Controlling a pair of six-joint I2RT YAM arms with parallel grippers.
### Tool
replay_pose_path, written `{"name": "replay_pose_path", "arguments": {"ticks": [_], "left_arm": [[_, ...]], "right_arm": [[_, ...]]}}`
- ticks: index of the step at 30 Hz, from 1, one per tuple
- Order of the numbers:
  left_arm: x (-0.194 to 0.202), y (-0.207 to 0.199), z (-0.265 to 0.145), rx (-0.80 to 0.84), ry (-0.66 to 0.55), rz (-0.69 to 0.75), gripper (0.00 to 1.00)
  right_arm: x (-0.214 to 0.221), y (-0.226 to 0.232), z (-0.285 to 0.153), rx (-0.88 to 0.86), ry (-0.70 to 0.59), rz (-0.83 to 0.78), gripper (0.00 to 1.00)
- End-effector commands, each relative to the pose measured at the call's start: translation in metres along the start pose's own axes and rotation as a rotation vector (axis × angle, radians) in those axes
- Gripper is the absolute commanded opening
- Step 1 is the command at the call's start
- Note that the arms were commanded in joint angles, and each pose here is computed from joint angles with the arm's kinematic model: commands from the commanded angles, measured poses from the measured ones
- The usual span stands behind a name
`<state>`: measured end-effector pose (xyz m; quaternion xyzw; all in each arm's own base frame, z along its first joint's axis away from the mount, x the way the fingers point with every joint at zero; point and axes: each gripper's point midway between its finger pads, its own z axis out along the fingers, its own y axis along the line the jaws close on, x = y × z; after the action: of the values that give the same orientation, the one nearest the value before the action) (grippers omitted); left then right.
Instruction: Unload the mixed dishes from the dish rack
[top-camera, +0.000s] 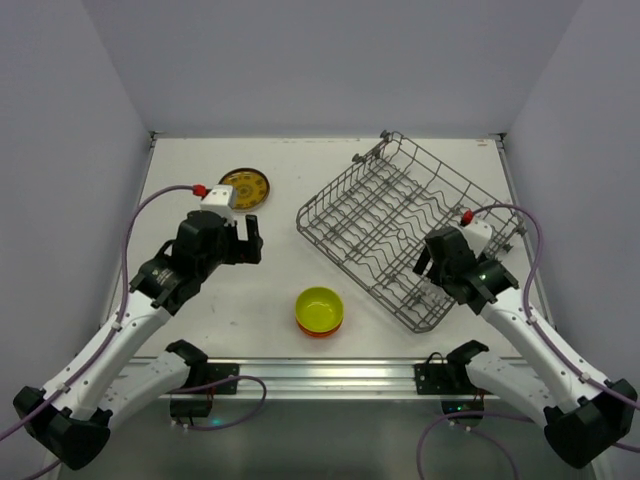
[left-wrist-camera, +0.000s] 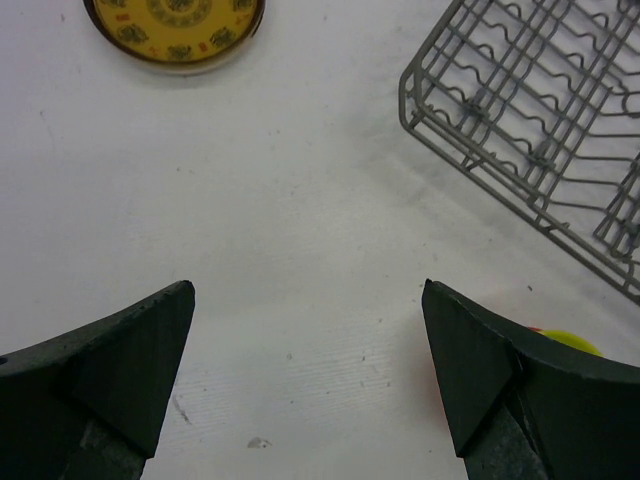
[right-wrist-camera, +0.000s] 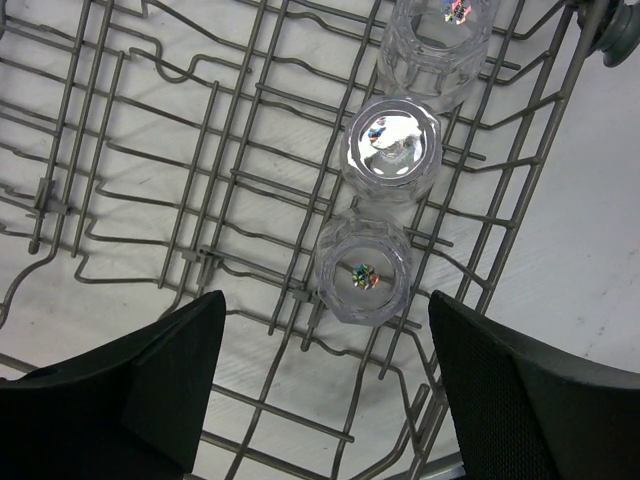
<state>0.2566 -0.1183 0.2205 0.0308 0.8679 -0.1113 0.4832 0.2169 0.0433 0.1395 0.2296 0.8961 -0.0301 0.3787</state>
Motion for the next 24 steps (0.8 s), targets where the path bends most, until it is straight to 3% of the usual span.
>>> {"name": "replay_pose_path", "arguments": {"ticks": [1,6,24], "left_arm": [[0.01,0.003,0.002,0.006,-0.009,0.031,1.0],[0.006,0.004,-0.005,0.013,-0.043,0.018,1.0],[0.008,-0.003,-0.005,0.054,-0.04,0.023,1.0]], "right_arm": [[-0.01,0.004,0.01,0.025,-0.052,0.078,0.83],[0.0,-0.007,0.022,0.087,-0.051,0.08,0.76],[0.021,-0.01,0.044,0.127,0.038,0.102,0.71]]}}
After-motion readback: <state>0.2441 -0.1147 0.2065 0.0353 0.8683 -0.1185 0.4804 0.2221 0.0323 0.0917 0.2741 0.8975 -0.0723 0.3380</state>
